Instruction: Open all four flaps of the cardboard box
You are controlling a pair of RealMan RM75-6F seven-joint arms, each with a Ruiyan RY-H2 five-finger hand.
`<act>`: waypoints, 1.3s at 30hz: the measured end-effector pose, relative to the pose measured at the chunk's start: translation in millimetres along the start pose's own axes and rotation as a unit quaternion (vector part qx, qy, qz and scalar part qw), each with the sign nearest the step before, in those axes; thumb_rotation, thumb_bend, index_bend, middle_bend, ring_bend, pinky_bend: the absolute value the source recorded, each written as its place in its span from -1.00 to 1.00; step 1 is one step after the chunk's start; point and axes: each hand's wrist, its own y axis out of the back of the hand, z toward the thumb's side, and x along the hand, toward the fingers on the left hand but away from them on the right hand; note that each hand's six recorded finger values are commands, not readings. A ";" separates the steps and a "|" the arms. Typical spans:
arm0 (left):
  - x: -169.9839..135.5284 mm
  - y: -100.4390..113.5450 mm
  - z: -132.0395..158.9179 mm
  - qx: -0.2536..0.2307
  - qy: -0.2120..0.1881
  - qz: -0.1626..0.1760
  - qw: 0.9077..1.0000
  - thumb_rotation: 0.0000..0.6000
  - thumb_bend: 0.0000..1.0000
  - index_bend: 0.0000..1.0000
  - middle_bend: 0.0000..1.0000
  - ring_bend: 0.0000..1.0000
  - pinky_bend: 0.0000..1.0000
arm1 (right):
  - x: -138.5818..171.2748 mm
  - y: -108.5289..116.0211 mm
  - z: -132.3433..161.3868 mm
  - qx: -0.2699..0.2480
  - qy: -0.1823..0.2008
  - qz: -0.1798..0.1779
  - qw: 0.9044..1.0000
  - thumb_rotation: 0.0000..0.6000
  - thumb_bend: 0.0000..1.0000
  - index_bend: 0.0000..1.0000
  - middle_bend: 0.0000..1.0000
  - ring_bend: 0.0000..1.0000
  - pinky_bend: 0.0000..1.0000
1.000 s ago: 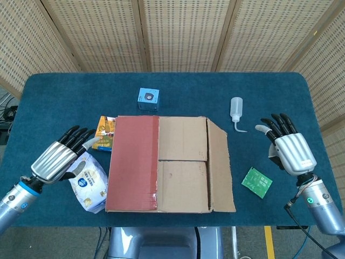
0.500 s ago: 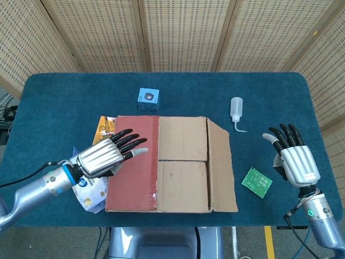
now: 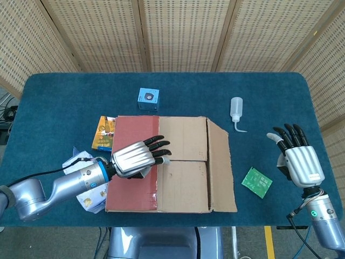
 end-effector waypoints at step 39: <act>-2.7 -9.7 -19.6 0.040 0.043 -0.027 0.998 0.74 0.89 -0.20 -0.30 -0.64 -1.00 | 0.3 -6.0 -6.1 -0.016 -0.008 0.002 1.000 1.00 1.00 -0.59 -0.70 -1.00 -1.00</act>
